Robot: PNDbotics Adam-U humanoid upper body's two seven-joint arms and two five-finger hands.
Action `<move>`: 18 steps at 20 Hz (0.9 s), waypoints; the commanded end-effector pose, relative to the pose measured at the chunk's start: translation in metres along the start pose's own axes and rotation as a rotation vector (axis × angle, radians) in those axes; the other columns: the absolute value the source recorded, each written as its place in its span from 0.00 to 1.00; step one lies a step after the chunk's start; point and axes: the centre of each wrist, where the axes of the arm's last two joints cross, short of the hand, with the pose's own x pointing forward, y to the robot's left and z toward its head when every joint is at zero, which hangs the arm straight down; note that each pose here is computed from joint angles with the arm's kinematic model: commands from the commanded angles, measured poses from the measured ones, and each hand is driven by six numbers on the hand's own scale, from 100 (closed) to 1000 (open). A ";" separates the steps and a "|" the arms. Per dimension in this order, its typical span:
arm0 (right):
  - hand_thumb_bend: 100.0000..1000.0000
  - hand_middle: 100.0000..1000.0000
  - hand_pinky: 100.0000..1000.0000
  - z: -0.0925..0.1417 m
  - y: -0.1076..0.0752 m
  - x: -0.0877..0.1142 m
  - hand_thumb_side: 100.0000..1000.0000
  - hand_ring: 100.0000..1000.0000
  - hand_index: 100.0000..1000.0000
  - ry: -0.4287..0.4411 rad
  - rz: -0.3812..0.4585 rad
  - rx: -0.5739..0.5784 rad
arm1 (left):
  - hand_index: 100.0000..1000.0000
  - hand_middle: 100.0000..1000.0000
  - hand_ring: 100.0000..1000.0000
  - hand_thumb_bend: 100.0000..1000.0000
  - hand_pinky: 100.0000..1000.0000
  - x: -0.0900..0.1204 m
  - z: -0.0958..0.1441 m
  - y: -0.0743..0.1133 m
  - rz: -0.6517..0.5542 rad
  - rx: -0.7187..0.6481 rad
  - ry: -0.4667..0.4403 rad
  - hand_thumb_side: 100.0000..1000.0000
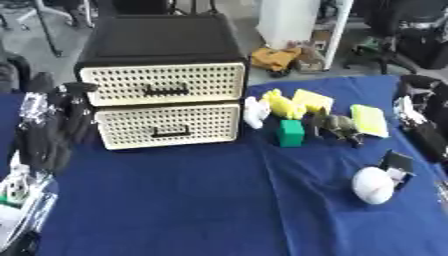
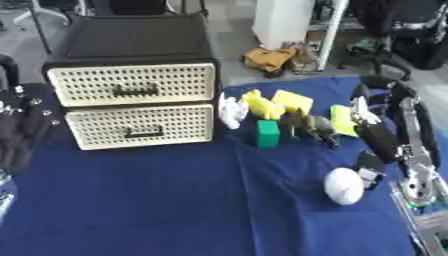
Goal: Pick up objects from table and place into drawer.
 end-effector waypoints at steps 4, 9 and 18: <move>0.00 0.65 0.44 0.000 -0.006 0.012 0.59 0.54 0.76 -0.044 -0.022 -0.002 | 0.64 0.00 0.00 0.24 0.00 0.027 0.008 -0.002 -0.016 0.058 0.004 1.00; 0.00 0.65 0.44 0.003 -0.005 0.013 0.59 0.54 0.76 -0.049 -0.026 0.012 | 0.64 0.00 0.00 0.24 0.00 0.029 0.013 -0.005 -0.025 0.083 0.016 1.00; 0.00 0.65 0.44 0.006 -0.004 0.011 0.59 0.54 0.76 -0.045 -0.025 0.029 | 0.64 0.00 0.00 0.24 0.00 0.025 0.017 -0.007 -0.022 0.091 0.030 1.00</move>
